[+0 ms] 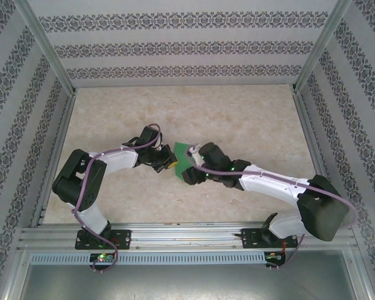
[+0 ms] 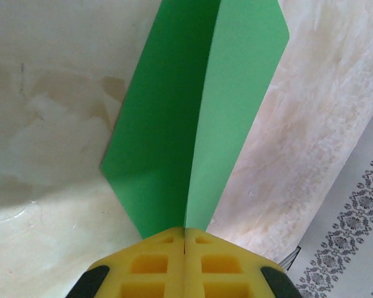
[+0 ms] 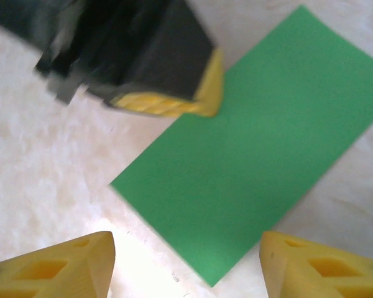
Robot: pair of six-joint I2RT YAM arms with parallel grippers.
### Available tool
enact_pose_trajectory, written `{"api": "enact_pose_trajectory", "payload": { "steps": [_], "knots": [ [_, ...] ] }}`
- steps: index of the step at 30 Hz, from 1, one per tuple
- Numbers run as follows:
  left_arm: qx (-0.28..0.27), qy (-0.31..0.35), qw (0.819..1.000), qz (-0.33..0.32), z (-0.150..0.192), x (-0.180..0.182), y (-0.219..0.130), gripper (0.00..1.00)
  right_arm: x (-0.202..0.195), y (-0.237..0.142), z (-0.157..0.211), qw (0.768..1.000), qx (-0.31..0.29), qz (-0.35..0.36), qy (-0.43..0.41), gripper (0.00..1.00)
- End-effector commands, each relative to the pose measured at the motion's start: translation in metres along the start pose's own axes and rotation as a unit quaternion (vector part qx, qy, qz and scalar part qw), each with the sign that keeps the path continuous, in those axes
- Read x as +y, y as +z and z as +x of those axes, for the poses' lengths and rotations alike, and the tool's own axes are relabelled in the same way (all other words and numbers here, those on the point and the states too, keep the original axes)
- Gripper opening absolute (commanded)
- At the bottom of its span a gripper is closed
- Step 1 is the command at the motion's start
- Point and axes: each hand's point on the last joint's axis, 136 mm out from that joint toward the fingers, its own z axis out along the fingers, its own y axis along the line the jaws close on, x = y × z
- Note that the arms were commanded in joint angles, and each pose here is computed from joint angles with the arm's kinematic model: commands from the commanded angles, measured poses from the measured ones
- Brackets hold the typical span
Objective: Fold a paper plane with a square sheet of paper (fold left side to right side)
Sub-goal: Third fold the triangle at the center of the table.
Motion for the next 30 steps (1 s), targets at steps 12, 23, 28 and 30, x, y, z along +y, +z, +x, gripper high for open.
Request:
{"api": "enact_pose_trajectory", "payload": {
  "steps": [12,23,28,30],
  "knots": [
    [-0.008,-0.009,1.000,0.007,0.005,-0.009,-0.002,0.00,0.001,0.040,0.014,0.980,0.052,0.097,-0.163,0.75],
    [-0.009,-0.011,1.000,0.004,0.006,-0.006,-0.001,0.00,0.005,0.062,0.000,0.980,0.050,0.101,-0.162,0.57],
    [-0.008,-0.012,1.000,0.002,0.006,-0.004,-0.001,0.02,0.006,0.061,0.002,0.982,0.049,0.096,-0.155,0.38],
    [-0.010,-0.010,1.000,0.002,0.006,-0.005,-0.002,0.05,0.005,0.060,0.003,0.983,0.049,0.094,-0.150,0.27]
  ]
}}
